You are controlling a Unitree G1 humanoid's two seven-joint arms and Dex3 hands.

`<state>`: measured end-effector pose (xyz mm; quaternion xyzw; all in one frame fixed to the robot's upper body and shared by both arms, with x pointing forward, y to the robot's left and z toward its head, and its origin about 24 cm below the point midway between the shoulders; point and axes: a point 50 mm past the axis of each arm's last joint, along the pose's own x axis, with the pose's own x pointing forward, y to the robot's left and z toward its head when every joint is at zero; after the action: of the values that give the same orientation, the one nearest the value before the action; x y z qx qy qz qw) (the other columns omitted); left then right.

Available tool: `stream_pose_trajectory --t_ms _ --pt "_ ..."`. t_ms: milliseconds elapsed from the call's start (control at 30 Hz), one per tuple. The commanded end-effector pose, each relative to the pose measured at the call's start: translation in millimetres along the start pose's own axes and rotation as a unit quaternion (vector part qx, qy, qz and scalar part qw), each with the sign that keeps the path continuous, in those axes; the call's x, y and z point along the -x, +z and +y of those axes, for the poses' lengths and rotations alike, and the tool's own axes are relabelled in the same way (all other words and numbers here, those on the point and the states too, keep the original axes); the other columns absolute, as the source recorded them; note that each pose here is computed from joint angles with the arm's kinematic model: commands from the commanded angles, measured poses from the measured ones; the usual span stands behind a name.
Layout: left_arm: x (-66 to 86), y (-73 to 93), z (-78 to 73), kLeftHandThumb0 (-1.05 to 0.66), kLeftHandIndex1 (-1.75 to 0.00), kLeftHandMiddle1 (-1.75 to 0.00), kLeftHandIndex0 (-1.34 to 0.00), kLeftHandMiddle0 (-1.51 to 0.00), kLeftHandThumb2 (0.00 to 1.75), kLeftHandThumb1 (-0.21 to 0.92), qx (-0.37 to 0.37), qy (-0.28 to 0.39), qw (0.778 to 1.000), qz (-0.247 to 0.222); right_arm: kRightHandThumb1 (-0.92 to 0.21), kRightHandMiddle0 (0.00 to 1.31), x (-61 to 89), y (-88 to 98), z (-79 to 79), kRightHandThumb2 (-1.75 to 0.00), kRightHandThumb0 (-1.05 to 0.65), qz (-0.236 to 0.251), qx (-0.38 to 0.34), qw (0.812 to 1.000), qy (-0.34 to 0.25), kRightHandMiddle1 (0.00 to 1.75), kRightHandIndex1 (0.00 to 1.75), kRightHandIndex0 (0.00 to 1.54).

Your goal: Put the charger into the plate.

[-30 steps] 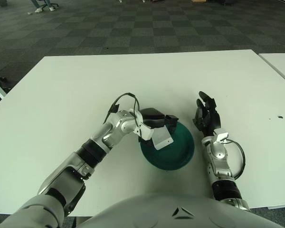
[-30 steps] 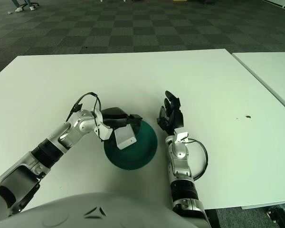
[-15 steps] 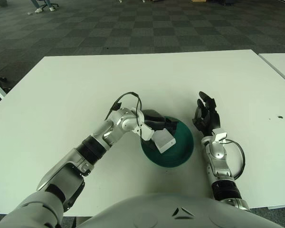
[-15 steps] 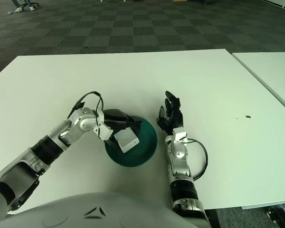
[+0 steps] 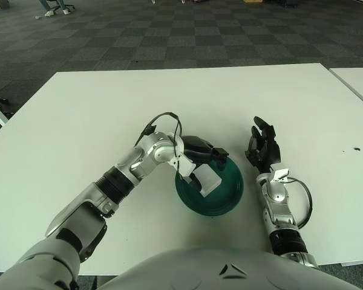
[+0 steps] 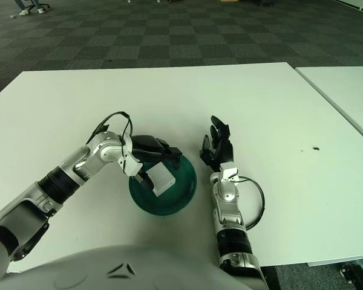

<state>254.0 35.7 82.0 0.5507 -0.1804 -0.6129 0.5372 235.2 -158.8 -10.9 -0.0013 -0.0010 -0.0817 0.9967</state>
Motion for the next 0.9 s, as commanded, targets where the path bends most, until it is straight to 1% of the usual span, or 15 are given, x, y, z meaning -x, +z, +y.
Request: stream_pose_trajectory --t_ms 0,33,133,233,333,433,500,567,600,667,700,767,833,867 --pt "3.9 -3.7 -4.2 -1.05 -0.34 -0.08 0.00 -0.15 0.74 0.92 -0.010 -0.032 0.999 0.008 -0.92 0.00 38.7 -54.0 -3.9 -0.77 -0.66 0.152 0.016 0.988 -0.012 0.69 0.01 0.26" --pt "4.5 -3.6 -3.8 -1.05 -0.31 -0.06 0.00 -0.14 0.74 0.92 -0.011 -0.033 0.999 0.007 -0.92 0.00 38.7 -54.0 -3.9 -0.77 -0.66 0.151 0.017 0.988 -0.012 0.69 0.01 0.26" --pt "6.7 -3.7 -2.9 -1.05 -0.15 -0.02 0.00 -0.09 0.77 0.92 -0.011 -0.032 0.999 0.002 -0.92 0.00 38.7 -53.8 -4.1 -0.78 -0.64 0.150 0.018 0.988 -0.015 0.70 0.01 0.27" --pt "8.8 -5.3 -2.1 -1.05 -0.07 -0.01 0.00 -0.06 0.78 0.92 -0.006 -0.026 1.000 -0.002 -0.92 0.00 38.7 -54.4 -5.1 -0.79 -0.63 0.151 0.016 0.988 -0.018 0.70 0.01 0.27" --pt "11.5 -9.5 -1.8 -1.05 -0.03 0.00 0.00 -0.04 0.79 0.92 0.007 -0.006 1.000 -0.005 -0.92 0.00 39.7 -56.0 -6.0 -0.80 -0.62 0.157 0.010 0.987 -0.018 0.68 0.01 0.27" --pt "13.8 -14.5 -1.6 -1.05 -0.01 0.00 0.00 -0.03 0.80 0.92 0.024 0.018 1.000 -0.005 -0.92 0.00 40.2 -56.9 -6.2 -0.80 -0.64 0.162 0.001 0.987 -0.017 0.63 0.00 0.25" --pt "14.6 -16.1 -1.8 -1.05 0.00 0.00 0.00 -0.02 0.80 0.92 0.038 0.039 0.998 -0.005 -0.92 0.00 40.8 -57.5 -6.3 -0.80 -0.64 0.165 -0.001 0.986 -0.014 0.59 0.00 0.24" --pt "17.0 -19.2 -2.4 -1.05 0.00 0.00 0.00 -0.01 0.78 0.92 0.065 0.082 0.994 -0.005 -0.92 0.00 41.7 -58.1 -6.7 -0.81 -0.65 0.169 -0.002 0.986 -0.012 0.56 0.00 0.23" --pt "18.3 -20.7 -2.5 -1.05 0.00 0.00 0.00 -0.01 0.78 0.92 0.089 0.114 0.990 -0.007 -0.92 0.00 42.1 -58.3 -6.8 -0.81 -0.65 0.170 -0.002 0.985 -0.012 0.55 0.00 0.22" --pt "19.6 -22.1 -2.8 -1.05 0.00 0.00 0.00 0.00 0.74 0.92 0.114 0.146 0.983 -0.008 -0.92 0.00 42.3 -58.4 -7.1 -0.80 -0.65 0.171 -0.002 0.985 -0.013 0.55 0.00 0.21" --pt "21.3 -23.2 -2.9 -1.05 0.00 0.00 0.00 0.00 0.74 0.92 0.134 0.170 0.976 -0.008 -0.92 0.00 42.5 -58.5 -7.3 -0.80 -0.65 0.171 0.000 0.985 -0.013 0.55 0.00 0.21" --pt "30.2 -28.4 -4.8 -1.05 0.00 0.00 0.00 0.00 0.68 0.92 0.184 0.221 0.958 -0.006 -0.92 0.00 43.1 -58.8 -7.8 -0.79 -0.65 0.174 0.004 0.985 -0.013 0.56 0.00 0.20" --pt "35.5 -31.0 -6.7 -1.05 0.00 0.00 0.00 0.00 0.65 0.92 0.207 0.243 0.948 -0.005 -0.92 0.00 43.6 -58.9 -8.3 -0.79 -0.65 0.175 0.005 0.985 -0.013 0.56 0.00 0.20" --pt "36.6 -35.3 -10.1 -1.05 0.00 0.00 0.00 0.00 0.64 0.92 0.228 0.267 0.936 0.002 -0.92 0.00 43.7 -58.7 -8.6 -0.79 -0.65 0.175 0.005 0.984 -0.013 0.57 0.00 0.20"
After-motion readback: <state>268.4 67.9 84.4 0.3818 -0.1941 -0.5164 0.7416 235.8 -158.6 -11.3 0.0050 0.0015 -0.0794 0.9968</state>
